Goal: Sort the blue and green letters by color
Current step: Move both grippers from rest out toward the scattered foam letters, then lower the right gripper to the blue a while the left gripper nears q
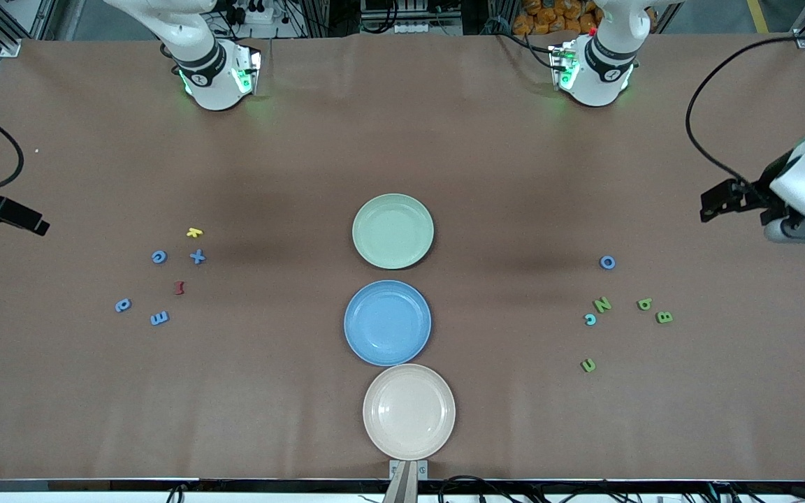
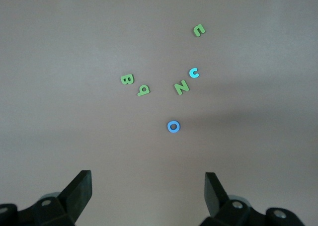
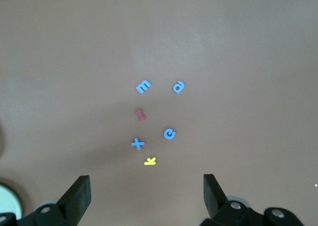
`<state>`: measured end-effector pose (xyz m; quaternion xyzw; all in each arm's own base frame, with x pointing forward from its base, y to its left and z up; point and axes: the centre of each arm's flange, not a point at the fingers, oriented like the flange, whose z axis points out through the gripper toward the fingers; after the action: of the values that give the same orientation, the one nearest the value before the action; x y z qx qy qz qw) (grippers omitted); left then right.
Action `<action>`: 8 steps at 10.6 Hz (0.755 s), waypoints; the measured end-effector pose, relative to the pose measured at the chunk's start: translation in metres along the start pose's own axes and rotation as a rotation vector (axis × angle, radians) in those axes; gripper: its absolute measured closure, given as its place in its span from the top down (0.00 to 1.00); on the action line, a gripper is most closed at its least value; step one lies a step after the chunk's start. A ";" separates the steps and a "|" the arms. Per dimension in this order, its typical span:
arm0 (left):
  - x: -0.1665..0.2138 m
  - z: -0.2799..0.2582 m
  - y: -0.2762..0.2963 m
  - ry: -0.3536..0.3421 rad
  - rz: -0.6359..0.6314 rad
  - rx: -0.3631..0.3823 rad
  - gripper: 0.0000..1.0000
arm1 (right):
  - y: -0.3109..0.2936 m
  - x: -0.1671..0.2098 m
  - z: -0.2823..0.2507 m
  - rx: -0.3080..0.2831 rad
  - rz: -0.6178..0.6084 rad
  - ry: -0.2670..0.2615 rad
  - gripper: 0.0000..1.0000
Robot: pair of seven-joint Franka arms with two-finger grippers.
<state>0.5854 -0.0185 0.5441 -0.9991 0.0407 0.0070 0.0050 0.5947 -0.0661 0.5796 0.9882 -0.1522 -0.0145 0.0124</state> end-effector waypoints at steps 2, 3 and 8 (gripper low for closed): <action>0.019 0.048 -0.003 0.003 -0.015 -0.011 1.00 | 0.028 0.020 0.035 -0.006 0.036 -0.039 1.00; 0.025 0.079 -0.012 -0.005 -0.078 -0.017 1.00 | 0.041 0.028 0.054 -0.008 0.058 -0.061 1.00; 0.044 0.175 -0.027 -0.060 -0.394 -0.034 1.00 | 0.070 0.046 0.156 -0.001 0.197 0.005 1.00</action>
<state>0.6292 0.0070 0.3689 -0.9871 -0.1559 0.0361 -0.0096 0.6123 -0.1495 0.4251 0.9684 -0.2486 -0.0108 0.0148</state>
